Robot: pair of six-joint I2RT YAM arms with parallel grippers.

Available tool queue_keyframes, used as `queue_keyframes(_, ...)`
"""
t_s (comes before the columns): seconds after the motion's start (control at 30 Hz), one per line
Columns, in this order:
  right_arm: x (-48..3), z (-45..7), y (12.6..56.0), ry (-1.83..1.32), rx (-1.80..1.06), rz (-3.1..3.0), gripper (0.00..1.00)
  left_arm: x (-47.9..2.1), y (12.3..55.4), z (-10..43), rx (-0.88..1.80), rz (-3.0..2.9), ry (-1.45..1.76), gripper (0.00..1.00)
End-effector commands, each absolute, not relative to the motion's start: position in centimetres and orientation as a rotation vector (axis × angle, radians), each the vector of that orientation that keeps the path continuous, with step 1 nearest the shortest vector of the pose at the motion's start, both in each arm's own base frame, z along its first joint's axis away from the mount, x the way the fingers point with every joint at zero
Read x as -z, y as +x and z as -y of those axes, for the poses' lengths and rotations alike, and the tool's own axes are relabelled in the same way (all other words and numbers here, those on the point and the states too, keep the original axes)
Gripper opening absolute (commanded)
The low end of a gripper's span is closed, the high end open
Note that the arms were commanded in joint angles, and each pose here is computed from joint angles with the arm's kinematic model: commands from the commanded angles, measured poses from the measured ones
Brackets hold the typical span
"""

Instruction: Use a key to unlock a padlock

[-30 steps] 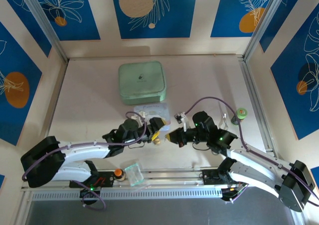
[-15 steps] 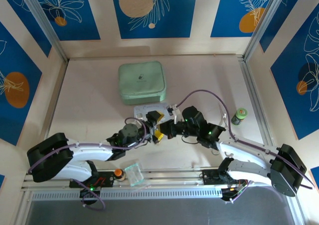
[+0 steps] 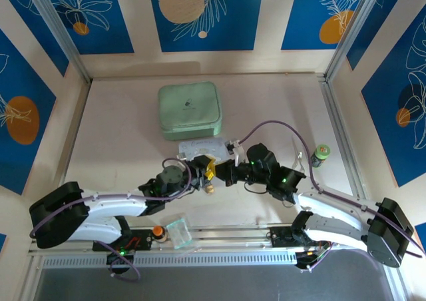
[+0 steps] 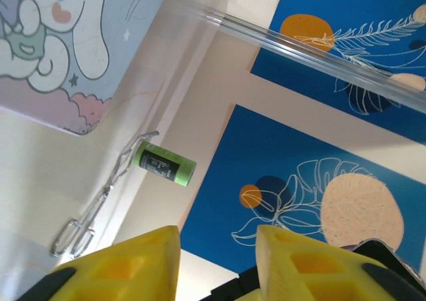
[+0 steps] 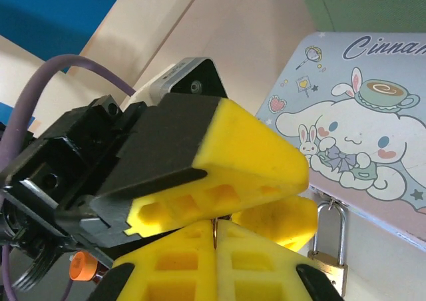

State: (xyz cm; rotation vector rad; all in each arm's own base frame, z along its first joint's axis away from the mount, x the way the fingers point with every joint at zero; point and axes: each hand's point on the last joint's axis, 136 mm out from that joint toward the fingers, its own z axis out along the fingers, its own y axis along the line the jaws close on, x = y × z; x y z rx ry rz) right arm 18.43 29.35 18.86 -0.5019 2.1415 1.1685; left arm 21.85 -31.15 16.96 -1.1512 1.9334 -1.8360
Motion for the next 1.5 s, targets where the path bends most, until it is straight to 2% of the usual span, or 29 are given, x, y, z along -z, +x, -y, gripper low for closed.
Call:
queue_keyframes(0.0,-19.0,-28.8,18.7,-0.474,-1.156,-2.133,0.0,-15.7,21.7,30.5,1.761,-1.964,-1.166,0.25)
queue_keyframes(0.07,-18.9,-28.7,18.8,-0.471,-1.156,-2.135,0.0,-15.4,21.7,30.5,1.749,-1.973,-1.168,0.22)
queue_keyframes(0.2,-18.6,-28.6,18.7,-0.473,-1.158,-2.142,0.0,-15.1,21.7,30.2,1.724,-1.984,-1.173,0.08)
queue_keyframes(0.33,-18.5,-28.4,18.6,-0.469,-1.161,-2.141,0.0,-14.8,21.7,30.1,1.686,-1.999,-1.166,0.0)
queue_keyframes(0.47,-18.2,-28.2,18.6,-0.448,-1.185,-2.159,0.0,-15.1,22.1,29.9,1.652,-2.0,-1.113,0.0)
queue_keyframes(0.5,-18.2,-28.0,18.7,-0.42,-1.211,-2.174,0.04,-15.3,22.3,29.8,1.613,-2.012,-1.057,0.0)
queue_keyframes(0.53,-18.1,-27.6,18.9,-0.372,-1.245,-2.191,0.23,-15.5,22.6,29.7,1.546,-2.034,-0.976,0.0)
queue_keyframes(0.57,-18.2,-27.2,19.2,-0.326,-1.284,-2.193,0.47,-15.7,22.8,29.6,1.483,-2.065,-0.899,0.0)
queue_keyframes(0.6,-18.3,-26.8,19.3,-0.278,-1.339,-2.182,0.64,-16.1,23.0,29.6,1.413,-2.095,-0.807,0.0)
queue_keyframes(0.63,-18.7,-26.4,19.5,-0.237,-1.391,-2.163,0.73,-16.7,23.4,29.6,1.361,-2.095,-0.706,0.0)
queue_keyframes(0.7,-19.6,-25.8,19.9,-0.188,-1.476,-2.123,0.73,-17.7,24.0,29.4,1.307,-2.075,-0.59,0.0)
queue_keyframes(0.9,-23.3,-25.8,19.6,-0.184,-1.679,-1.974,0.64,-23.4,24.5,30.3,1.324,-1.885,-0.3,0.0)
queue_keyframes(1.1,-26.0,-26.6,19.5,-0.25,-1.723,-1.849,0.51,-26.7,24.5,30.6,1.443,-1.75,-0.301,0.0)
queue_keyframes(1.47,-26.7,-29.4,19.2,-0.351,-1.807,-1.799,0.37,-29.2,24.1,31.0,1.536,-1.671,-0.282,0.0)
